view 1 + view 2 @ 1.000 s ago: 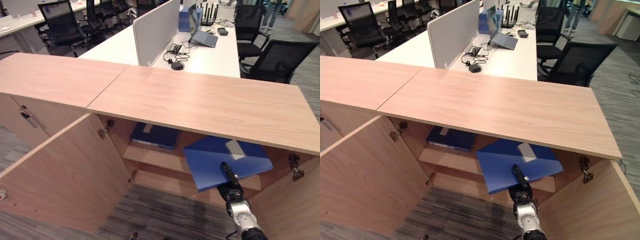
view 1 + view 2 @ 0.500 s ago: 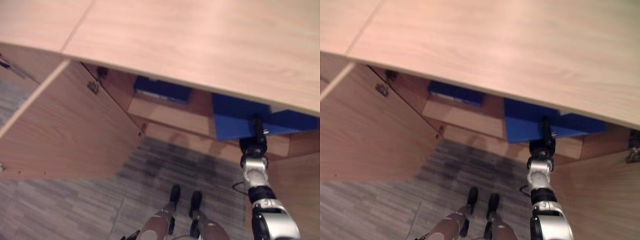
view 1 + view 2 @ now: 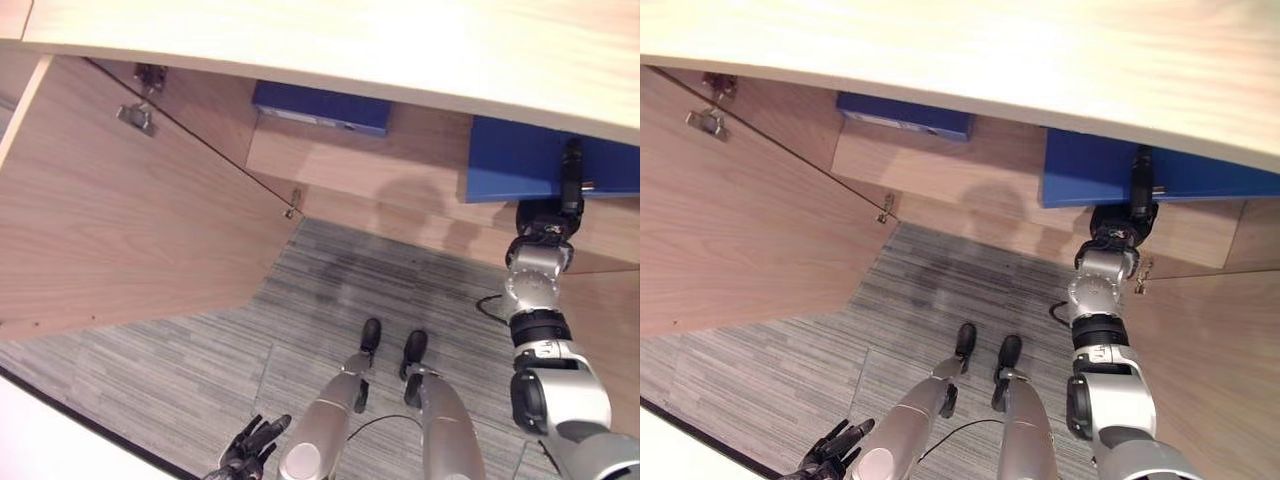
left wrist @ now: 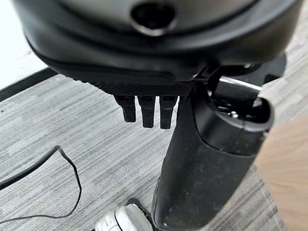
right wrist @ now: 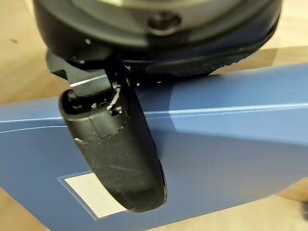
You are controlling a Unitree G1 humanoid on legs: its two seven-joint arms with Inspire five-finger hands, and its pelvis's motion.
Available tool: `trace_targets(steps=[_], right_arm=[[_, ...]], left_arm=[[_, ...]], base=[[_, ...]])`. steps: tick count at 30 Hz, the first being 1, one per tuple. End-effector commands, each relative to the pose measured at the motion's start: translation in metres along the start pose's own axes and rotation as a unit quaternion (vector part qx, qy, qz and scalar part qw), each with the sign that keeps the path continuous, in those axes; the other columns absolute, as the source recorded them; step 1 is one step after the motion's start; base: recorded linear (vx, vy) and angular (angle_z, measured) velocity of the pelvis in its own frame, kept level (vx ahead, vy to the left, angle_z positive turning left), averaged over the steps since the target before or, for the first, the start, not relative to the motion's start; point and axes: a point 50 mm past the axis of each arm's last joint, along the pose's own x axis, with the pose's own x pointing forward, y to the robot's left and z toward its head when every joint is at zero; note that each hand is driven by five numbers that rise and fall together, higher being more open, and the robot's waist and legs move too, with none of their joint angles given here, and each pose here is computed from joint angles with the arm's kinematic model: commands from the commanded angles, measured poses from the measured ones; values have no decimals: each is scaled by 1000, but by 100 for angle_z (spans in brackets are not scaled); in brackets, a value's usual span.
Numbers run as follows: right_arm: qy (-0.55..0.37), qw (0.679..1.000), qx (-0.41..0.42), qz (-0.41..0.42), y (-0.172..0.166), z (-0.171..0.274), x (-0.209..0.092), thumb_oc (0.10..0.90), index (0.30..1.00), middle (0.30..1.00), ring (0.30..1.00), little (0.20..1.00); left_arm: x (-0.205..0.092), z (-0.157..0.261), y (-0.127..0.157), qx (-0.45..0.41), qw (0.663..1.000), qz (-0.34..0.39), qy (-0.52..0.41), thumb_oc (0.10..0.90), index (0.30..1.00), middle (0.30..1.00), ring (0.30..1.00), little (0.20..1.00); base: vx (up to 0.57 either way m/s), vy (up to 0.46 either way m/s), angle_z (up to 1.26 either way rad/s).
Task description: Put the empty folder in the office cabinet
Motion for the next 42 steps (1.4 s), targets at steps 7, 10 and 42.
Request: trace_targets(steps=[7, 10, 42], right_arm=[[-85, 984, 18, 159, 104, 39, 11, 400, 300, 300, 300, 300], [-89, 982, 3, 169, 122, 45, 16, 400, 300, 300, 300, 300], [5, 990, -6, 141, 131, 3, 17, 800, 900, 900, 900, 900]], left_arm=[[-17, -4, 47, 42, 998, 48, 6, 800, 900, 900, 900, 900], [-22, -7, 52, 49, 998, 44, 12, 800, 900, 900, 900, 900], [-45, -4, 42, 78, 996, -38, 12, 800, 900, 900, 900, 900]], base=[[-17, -3, -1], [0, 0, 0], [-1, 1, -2]])
